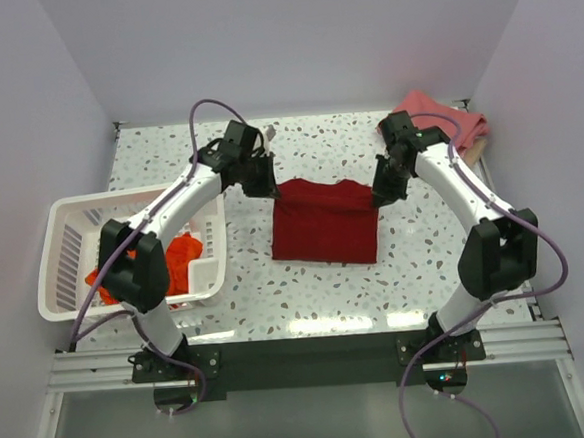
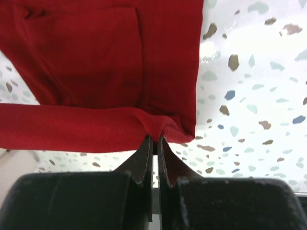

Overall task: Fold and stack the t-shirts
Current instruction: Fold the tshirt

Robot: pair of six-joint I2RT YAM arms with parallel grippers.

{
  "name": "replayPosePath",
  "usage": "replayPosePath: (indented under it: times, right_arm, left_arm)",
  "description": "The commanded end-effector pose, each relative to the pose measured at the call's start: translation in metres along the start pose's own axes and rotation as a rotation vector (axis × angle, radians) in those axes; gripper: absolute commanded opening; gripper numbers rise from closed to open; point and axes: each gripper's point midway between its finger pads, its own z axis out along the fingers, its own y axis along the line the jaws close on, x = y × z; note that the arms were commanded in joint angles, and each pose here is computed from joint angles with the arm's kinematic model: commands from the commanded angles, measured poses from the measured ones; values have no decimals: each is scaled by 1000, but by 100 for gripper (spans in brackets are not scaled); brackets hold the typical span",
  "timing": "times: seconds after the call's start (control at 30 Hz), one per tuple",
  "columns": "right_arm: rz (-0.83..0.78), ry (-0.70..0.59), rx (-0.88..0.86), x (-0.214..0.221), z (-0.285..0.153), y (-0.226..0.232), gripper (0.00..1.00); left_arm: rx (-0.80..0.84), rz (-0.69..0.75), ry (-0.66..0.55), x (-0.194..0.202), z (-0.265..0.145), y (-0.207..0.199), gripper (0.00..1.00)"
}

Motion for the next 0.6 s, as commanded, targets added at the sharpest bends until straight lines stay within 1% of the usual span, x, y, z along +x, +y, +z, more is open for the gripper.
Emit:
replayPosePath:
  times: [0.0,0.1,0.17,0.2,0.23,0.27,0.3,0.33,0.37,0.4,0.43,0.47,0.53,0.57]
  right_arm:
    - [-6,-91,14,-42,2,0,0]
    - [16,-125,14,-71,4,1,0]
    - [32,-141,9,-92,15,5,0]
    - [49,-164,21,-105,18,0,0]
    - [54,-165,12,-116,31,3,0]
    - [64,-169,-10,-125,34,4,5]
    - [70,-160,-22,-131,39,6,16]
    - [69,-183,-56,-144,32,13,32]
    - [68,-165,-79,-145,35,16,58]
    - [64,-180,-93,-150,29,20,65]
    - [54,-195,-109,-153,23,22,71]
    - [31,-237,-148,-159,9,29,80]
    - [8,-247,-175,-156,1,29,94]
    - [3,-267,-219,-157,-12,32,96]
  left_arm:
    - [20,42,-60,-37,9,0,0]
    - [11,59,-93,-65,24,2,0]
    - [-14,57,-128,-91,39,7,0]
    - [-21,54,-137,-99,43,7,0]
    - [-35,37,-148,-106,48,9,0]
    - [-69,13,-176,-121,55,17,3]
    - [-81,-13,-180,-126,57,20,34]
    - [-90,-49,-182,-129,57,21,51]
    - [-122,-61,-220,-138,50,25,65]
    - [-125,-65,-239,-141,45,24,74]
    - [-118,-65,-266,-146,40,21,95]
    - [-128,-65,-285,-146,31,21,100]
    - [-136,-65,-293,-144,24,23,100]
    - [-136,-66,-281,-138,22,24,100]
